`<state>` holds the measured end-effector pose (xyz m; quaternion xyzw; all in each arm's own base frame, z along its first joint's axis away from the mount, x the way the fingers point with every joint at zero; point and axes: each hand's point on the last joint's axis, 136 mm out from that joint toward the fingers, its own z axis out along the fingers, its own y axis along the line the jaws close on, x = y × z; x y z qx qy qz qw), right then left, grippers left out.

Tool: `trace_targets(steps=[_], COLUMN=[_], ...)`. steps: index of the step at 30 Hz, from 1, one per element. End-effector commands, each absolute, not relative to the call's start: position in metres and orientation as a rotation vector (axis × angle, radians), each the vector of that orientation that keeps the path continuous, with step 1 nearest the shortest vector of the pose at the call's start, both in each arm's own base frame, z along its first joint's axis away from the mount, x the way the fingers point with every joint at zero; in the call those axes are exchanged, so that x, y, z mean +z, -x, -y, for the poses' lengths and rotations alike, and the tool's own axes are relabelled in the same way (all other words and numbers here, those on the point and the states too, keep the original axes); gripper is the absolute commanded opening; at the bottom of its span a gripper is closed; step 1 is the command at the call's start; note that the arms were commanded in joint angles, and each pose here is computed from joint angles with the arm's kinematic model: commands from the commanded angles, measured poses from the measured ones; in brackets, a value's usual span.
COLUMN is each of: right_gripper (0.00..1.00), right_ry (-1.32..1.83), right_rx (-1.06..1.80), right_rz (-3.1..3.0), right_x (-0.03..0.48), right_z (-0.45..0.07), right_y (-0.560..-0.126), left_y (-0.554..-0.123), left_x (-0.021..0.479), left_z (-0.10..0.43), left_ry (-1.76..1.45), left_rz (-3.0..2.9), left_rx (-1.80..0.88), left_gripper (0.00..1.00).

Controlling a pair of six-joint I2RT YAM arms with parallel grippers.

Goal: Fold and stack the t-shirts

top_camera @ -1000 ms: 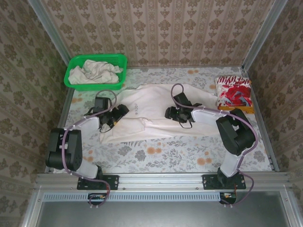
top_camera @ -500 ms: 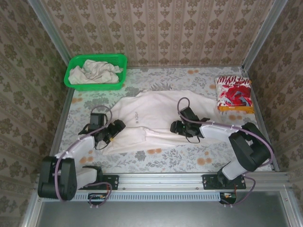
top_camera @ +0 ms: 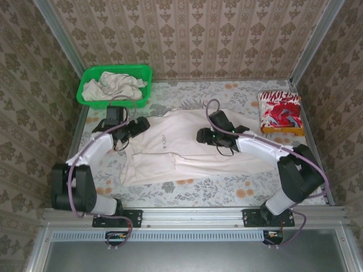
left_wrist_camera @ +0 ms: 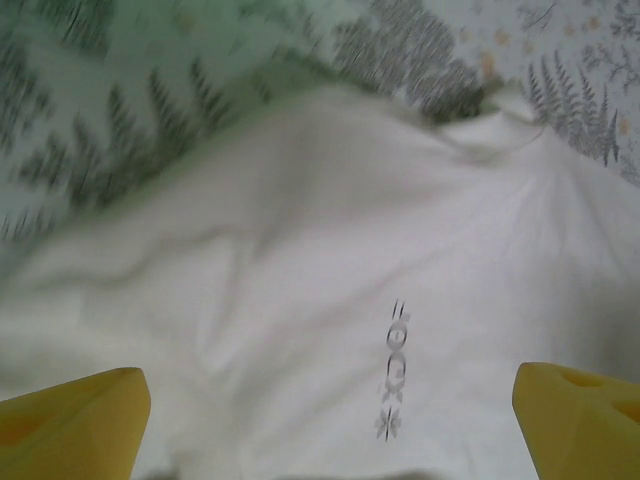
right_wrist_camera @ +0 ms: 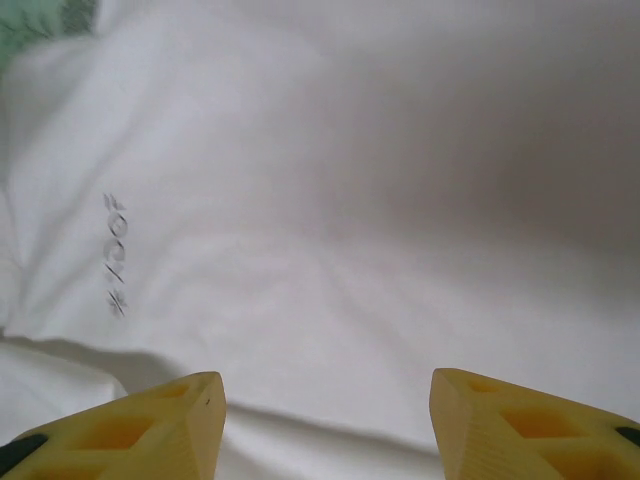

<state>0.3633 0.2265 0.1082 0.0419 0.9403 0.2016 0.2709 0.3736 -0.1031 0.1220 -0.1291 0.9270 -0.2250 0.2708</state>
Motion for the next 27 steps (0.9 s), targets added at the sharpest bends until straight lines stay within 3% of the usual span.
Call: trace_targets(steps=[1,6,14,22,25,27], right_gripper=[0.58,0.59,0.6,0.59,0.48,0.34], right_ry=[0.04,0.257,0.441,0.436,0.413,0.403], right_rx=[0.518,0.545,0.508,0.554,0.608,0.657], right_rz=[-2.483,-2.442,-2.427,-2.515,-2.538,-2.541], right_x=[0.117,0.121,0.091,0.043,0.036,0.038], right_z=[-0.248,-0.295,-0.338,-0.36,-0.367,-0.37], right_y=[-0.406,-0.464,-0.529,-0.553,-0.553,-0.551], left_y=[-0.395,-0.406,-0.383,-0.376,-0.38,-0.383], left_x=[0.118,0.115,0.1,0.097,0.1,0.102], left_z=[0.11,0.115,0.106,0.104,0.105,0.106], left_ry=[0.173,0.13,0.167,0.178,0.17,0.165], left_rz=[-2.528,-2.543,-2.585,-2.594,-2.588,-2.585], left_rx=[-0.578,-0.578,-0.583,-0.612,-0.621,-0.622], left_gripper=[0.95,0.95,0.97,0.98,0.98,0.98])
